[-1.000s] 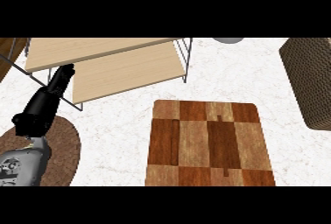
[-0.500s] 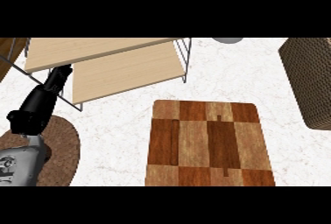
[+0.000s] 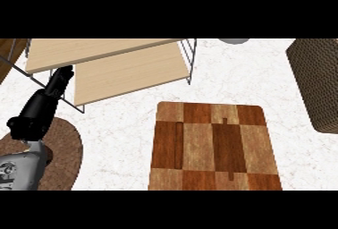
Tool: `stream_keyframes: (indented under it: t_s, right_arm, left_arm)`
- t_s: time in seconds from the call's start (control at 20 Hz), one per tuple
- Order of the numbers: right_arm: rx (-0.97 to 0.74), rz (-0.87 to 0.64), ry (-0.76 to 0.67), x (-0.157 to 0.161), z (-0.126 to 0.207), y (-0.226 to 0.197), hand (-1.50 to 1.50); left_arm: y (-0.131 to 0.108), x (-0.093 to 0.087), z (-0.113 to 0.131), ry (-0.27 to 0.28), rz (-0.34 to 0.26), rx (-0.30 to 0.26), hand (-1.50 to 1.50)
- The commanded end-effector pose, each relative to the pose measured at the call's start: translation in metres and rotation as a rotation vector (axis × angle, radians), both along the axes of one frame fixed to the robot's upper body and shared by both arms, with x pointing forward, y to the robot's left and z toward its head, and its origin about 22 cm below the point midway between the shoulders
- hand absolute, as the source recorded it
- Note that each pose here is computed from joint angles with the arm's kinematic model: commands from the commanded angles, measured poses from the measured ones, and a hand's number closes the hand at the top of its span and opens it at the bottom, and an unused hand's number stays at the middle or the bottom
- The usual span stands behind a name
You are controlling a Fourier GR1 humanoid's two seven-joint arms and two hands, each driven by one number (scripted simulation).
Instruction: Pick the lemon from the cutting board and place it in the basket
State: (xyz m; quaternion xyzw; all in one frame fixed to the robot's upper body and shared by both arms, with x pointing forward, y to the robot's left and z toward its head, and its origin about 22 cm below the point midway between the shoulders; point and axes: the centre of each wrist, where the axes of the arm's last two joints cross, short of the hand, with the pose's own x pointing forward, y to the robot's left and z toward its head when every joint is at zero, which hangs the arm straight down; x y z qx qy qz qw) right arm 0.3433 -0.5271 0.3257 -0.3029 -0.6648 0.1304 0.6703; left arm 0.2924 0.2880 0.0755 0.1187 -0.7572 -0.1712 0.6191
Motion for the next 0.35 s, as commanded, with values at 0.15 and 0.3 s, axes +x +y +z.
stream_keyframes:
  t_s: [0.15,0.3]
  right_arm:
    - [0.19,-0.233,-0.149,-0.048,-0.009,-0.045,-1.5]
    - [0.224,-0.301,-0.17,-0.077,-0.013,-0.067,-1.5]
  left_arm:
    - [-0.001,0.001,0.007,-0.009,-0.014,0.002,0.0]
    - [0.006,-0.003,0.002,-0.018,-0.011,-0.004,0.0]
